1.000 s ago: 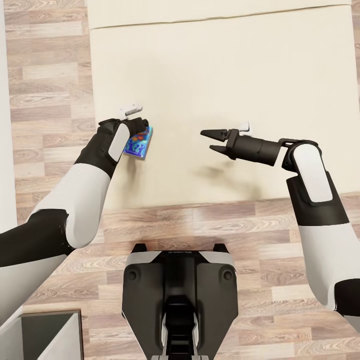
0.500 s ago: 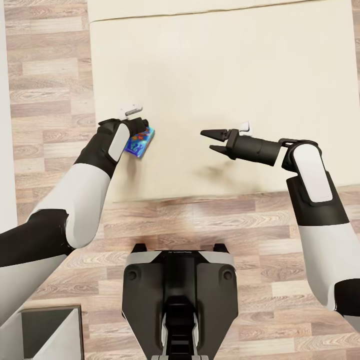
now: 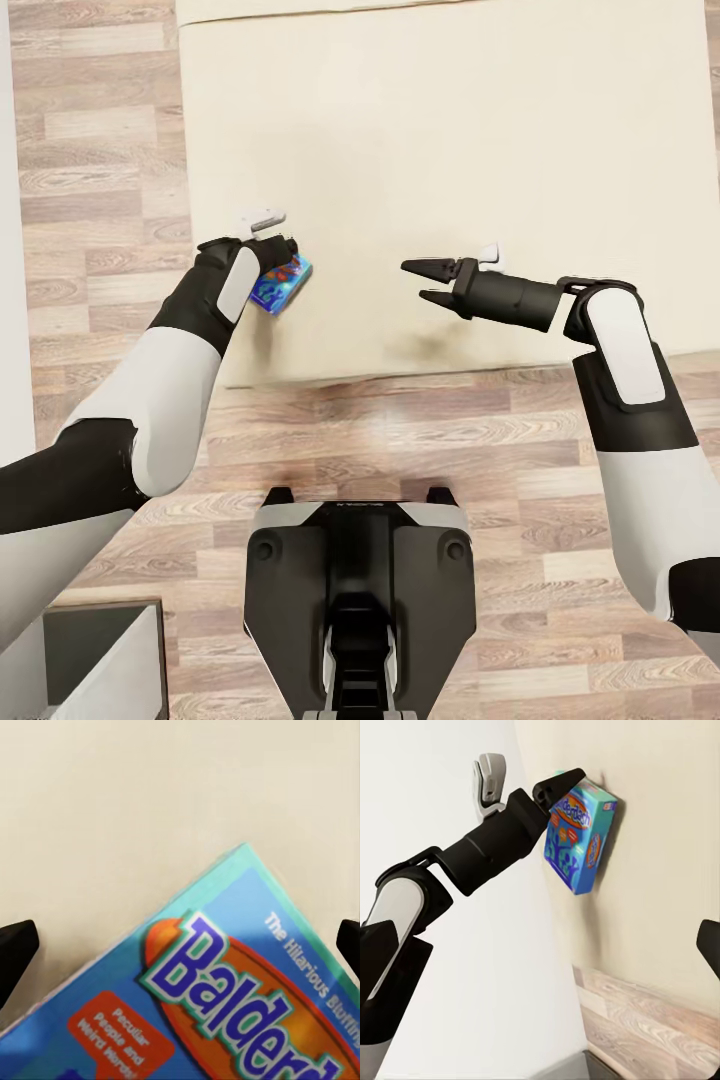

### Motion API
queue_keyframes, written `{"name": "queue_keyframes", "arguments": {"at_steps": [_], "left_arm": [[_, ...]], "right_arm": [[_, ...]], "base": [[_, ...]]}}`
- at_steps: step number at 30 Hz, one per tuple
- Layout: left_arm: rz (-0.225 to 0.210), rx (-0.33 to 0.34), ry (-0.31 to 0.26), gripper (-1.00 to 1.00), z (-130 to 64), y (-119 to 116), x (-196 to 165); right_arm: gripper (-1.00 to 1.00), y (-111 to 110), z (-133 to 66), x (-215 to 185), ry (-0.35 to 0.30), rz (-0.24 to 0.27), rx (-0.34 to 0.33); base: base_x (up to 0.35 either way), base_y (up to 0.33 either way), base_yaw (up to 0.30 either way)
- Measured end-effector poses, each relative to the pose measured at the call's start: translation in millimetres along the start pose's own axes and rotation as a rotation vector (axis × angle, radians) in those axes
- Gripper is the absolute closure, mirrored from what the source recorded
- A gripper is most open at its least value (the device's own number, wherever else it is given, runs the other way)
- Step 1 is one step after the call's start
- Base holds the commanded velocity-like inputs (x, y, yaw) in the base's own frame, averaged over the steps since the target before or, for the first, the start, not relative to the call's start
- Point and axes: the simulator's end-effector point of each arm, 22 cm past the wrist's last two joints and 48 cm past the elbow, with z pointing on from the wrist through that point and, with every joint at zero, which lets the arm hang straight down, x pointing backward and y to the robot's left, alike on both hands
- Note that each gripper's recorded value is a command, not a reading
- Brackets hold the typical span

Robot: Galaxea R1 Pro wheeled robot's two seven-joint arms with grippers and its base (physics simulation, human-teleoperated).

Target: Put all the toys in the child's room - the three board games (two on the bed and one on the table), the two jigsaw puzzles on the table, and the tennis ball on the table - inside the toy box on the table in the child's room.

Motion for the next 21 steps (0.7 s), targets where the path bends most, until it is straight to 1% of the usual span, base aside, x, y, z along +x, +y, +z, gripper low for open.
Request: {"name": "queue_keyframes", "arguments": {"at_steps": [6,11,18,21], "left_arm": [[0.000,0.000,0.000,-1.00,-0.2,0.0,0.1],[0.001,0.000,0.002,-1.00,0.0,0.0,0.5],[0.000,0.000,0.002,-1.00,-0.2,0.0,0.4],[0.000,0.000,0.002,-1.00,0.1,0.0,0.5]], "right_arm": [[-1.00,0.2,-0.1,0.1,0.000,0.000,0.000],[-1.00,0.1,0.0,0.0,0.000,0.000,0.000],[-1.00,0.3,-0.1,0.1,0.000,0.000,-0.001],[-1.00,0.0,0.1,0.0,0.000,0.000,0.000]], "base": [[-0.064,-0.007,0.000],[-0.143,-0.108,0.000],[-0.048,-0.044,0.000],[-0.207,-0.006,0.000]]}}
